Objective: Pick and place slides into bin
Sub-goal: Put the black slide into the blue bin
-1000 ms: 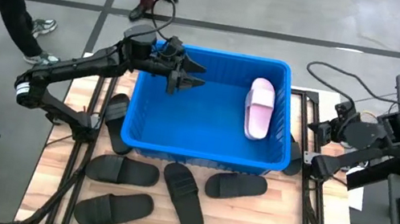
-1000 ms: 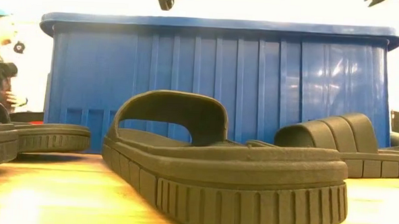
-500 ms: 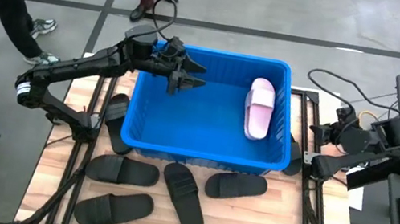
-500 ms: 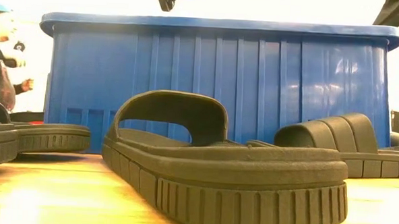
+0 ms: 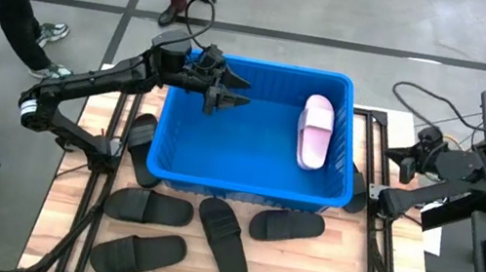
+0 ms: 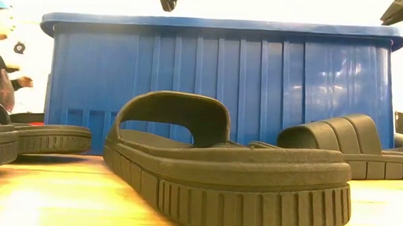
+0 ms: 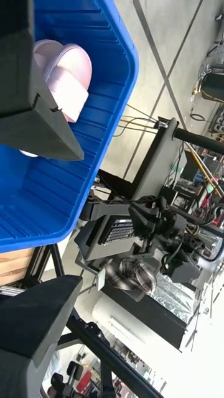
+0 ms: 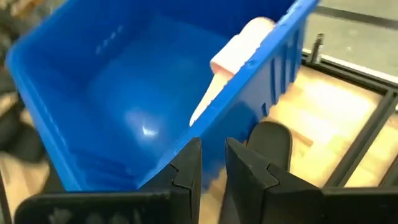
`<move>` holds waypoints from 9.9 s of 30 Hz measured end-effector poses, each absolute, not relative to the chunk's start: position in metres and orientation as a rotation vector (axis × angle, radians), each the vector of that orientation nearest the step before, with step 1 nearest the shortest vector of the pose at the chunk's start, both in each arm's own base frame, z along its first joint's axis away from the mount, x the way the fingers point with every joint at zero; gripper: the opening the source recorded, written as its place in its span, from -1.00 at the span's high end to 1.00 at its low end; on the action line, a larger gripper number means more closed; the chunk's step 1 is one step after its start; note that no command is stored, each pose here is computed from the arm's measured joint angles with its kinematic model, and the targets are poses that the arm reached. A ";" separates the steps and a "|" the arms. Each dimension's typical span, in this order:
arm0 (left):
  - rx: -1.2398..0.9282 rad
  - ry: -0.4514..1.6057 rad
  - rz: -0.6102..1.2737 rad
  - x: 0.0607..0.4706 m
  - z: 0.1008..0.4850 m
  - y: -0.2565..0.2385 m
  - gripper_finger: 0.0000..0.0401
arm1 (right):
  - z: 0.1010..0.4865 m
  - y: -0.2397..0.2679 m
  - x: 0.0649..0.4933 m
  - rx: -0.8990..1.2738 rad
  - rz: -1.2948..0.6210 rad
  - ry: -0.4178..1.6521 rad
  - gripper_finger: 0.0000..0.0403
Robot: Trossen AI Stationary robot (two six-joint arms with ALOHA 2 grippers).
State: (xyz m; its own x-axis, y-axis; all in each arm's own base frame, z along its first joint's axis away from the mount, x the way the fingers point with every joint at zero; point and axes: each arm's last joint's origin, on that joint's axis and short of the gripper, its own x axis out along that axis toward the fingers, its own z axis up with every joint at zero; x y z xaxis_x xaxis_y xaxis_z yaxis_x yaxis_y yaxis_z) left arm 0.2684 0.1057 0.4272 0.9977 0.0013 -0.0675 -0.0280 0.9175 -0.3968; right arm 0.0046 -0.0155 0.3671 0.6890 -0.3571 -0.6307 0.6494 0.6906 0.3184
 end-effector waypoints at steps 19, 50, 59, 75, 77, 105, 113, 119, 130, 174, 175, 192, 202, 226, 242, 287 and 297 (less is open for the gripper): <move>-0.410 0.069 0.015 0.268 0.427 0.106 -0.51 | 0.360 0.011 0.055 0.002 -0.096 1.041 0.30; -0.363 0.069 0.015 0.268 0.427 0.106 -0.51 | 0.384 0.006 0.089 0.178 -0.029 1.028 0.12; -0.363 0.069 0.015 0.268 0.427 0.106 -0.51 | 0.389 -0.019 0.107 0.232 0.056 1.038 0.20; -0.366 0.075 0.016 0.268 0.426 0.106 -0.51 | 0.371 -0.057 0.083 0.353 -0.072 1.015 0.30; -0.366 0.075 0.016 0.268 0.426 0.106 -0.51 | 0.365 -0.059 0.082 0.381 -0.098 1.029 0.29; -0.360 0.082 0.017 0.268 0.426 0.106 -0.51 | 0.273 -0.091 0.077 0.909 -0.913 1.183 0.26; -0.369 0.101 0.019 0.268 0.424 0.106 -0.51 | 0.257 -0.103 0.066 0.994 -1.053 1.205 0.26; -0.364 0.100 0.019 0.268 0.424 0.106 -0.51 | 0.239 -0.110 0.067 1.106 -1.105 1.265 0.26; -0.325 0.100 0.017 0.268 0.424 0.106 -0.51 | 0.217 -0.135 0.083 1.194 -1.128 1.288 0.26; -0.314 0.096 0.019 0.267 0.425 0.106 -0.51 | 0.155 -0.131 0.084 1.565 -1.251 1.406 0.53; -0.314 0.096 0.019 0.267 0.425 0.106 -0.51 | 0.155 -0.131 0.084 1.556 -1.240 1.411 0.57; -0.315 0.096 0.019 0.267 0.425 0.106 -0.51 | 0.156 -0.131 0.084 1.467 -1.168 1.460 0.95; -0.315 0.096 0.019 0.267 0.425 0.106 -0.51 | 0.160 -0.135 0.086 1.428 -1.176 1.445 0.95; -0.321 0.089 0.021 0.267 0.425 0.106 -0.51 | 0.219 -0.165 0.082 1.227 -1.292 1.318 0.96; -0.321 0.089 0.022 0.267 0.425 0.106 -0.51 | 0.275 -0.186 0.070 1.119 -1.361 1.196 0.96; -0.305 0.052 0.026 0.267 0.429 0.107 -0.51 | 0.407 -0.121 0.057 0.928 -1.166 0.751 0.96; -0.299 0.036 0.053 0.267 0.430 0.108 -0.51 | 0.433 -0.095 0.055 0.832 -0.946 0.496 0.96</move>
State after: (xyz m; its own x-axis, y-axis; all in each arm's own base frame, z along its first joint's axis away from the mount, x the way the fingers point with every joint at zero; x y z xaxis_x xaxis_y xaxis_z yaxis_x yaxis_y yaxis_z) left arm 0.2670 0.1076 0.4304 0.9979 0.0473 -0.0432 -0.0579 0.9543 -0.2931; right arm 0.0553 -0.0954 0.4330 0.5114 -0.5058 -0.6947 0.8591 0.3208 0.3989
